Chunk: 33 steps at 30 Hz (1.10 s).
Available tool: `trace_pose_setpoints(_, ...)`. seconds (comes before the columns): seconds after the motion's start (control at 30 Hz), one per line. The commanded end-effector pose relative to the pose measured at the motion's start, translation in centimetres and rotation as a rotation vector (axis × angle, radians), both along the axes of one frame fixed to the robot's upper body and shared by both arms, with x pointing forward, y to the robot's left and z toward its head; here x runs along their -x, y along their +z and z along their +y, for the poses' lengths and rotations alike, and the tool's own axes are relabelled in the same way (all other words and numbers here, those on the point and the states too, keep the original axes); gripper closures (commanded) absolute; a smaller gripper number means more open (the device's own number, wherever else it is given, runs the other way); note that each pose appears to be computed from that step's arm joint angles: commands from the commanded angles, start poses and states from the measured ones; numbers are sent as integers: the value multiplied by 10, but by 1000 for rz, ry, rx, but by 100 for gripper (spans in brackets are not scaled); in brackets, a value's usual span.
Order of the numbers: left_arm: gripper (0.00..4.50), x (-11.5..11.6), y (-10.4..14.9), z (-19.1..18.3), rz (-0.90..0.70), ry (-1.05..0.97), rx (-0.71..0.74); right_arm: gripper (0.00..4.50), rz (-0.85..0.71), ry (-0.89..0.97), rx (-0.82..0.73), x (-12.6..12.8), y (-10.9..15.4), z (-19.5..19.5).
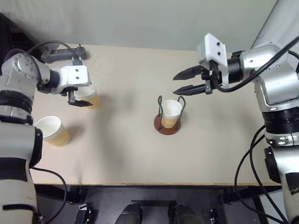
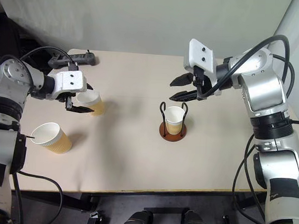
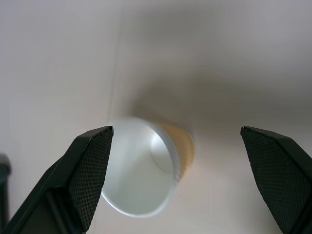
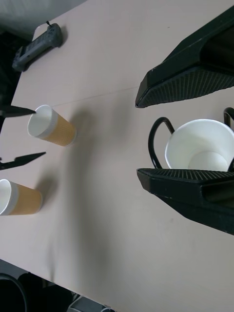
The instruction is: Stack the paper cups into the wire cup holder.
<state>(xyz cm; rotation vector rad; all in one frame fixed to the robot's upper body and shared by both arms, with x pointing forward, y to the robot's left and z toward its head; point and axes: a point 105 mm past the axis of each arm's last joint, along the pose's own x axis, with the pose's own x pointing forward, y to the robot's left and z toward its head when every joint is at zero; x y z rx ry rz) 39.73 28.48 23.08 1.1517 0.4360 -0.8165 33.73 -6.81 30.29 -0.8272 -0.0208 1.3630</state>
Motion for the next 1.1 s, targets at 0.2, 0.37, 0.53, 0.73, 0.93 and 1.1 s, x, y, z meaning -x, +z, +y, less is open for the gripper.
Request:
trace_pose_setpoints(0.2, 0, -6, 12, 3, -73, 25, -63, 255, -52, 21, -15, 5, 15, 4)
trace_pose_setpoints(0.37, 0, -10, 15, 3, -90, 41, -92, 255, -51, 23, -16, 5, 14, 5)
trace_pose_setpoints(0.53, 0, -13, 10, 2, -92, 52, -94, 255, -54, 24, -18, 6, 15, 5)
trace_pose_setpoints(0.73, 0, -15, -4, 2, -70, 68, -100, 255, -55, 24, -18, 7, 15, 6)
trace_pose_setpoints(0.93, 0, -13, -20, 7, -36, 84, -129, 255, -62, 24, -19, 8, 17, 6)
trace_pose_setpoints(1.1, 40, -12, -25, 15, -34, 109, -165, 250, -65, 21, -21, 8, 17, 5)
